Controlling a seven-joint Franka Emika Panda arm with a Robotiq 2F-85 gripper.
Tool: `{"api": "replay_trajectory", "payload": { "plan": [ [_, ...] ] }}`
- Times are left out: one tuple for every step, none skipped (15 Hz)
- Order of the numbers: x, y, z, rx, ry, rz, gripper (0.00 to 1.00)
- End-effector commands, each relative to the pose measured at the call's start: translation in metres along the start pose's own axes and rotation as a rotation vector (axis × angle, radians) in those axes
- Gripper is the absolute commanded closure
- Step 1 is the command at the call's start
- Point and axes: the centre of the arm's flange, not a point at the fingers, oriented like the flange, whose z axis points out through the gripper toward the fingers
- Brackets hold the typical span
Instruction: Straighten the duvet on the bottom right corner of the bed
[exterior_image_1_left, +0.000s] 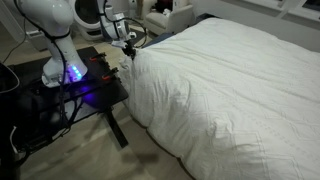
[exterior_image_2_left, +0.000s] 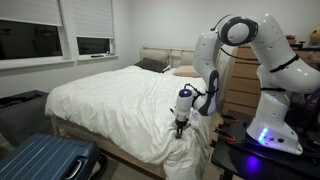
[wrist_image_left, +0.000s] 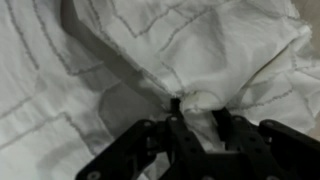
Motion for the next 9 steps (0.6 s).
{"api": "replay_trajectory", "payload": {
  "plan": [
    [0.0007, 0.0033, 0.0046, 0.063, -0.083, 0.020, 0.95],
    [-0.0017, 0.0007, 0.0079, 0.089, -0.109, 0.014, 0.99],
    [-0.0038, -0.0030, 0.0097, 0.114, -0.138, 0.006, 1.00],
    [-0.0046, -0.0034, 0.0106, 0.140, -0.165, -0.002, 1.00],
    [-0.0071, -0.0043, 0.0134, 0.164, -0.182, -0.009, 1.00],
    [-0.0073, -0.0036, 0.0131, 0.179, -0.194, -0.009, 0.99],
    [-0.0065, -0.0013, 0.0128, 0.198, -0.206, -0.014, 0.99],
    [-0.0049, 0.0017, 0.0128, 0.215, -0.219, -0.008, 0.99],
    [-0.0009, 0.0024, 0.0125, 0.243, -0.234, -0.020, 0.99]
  ]
}}
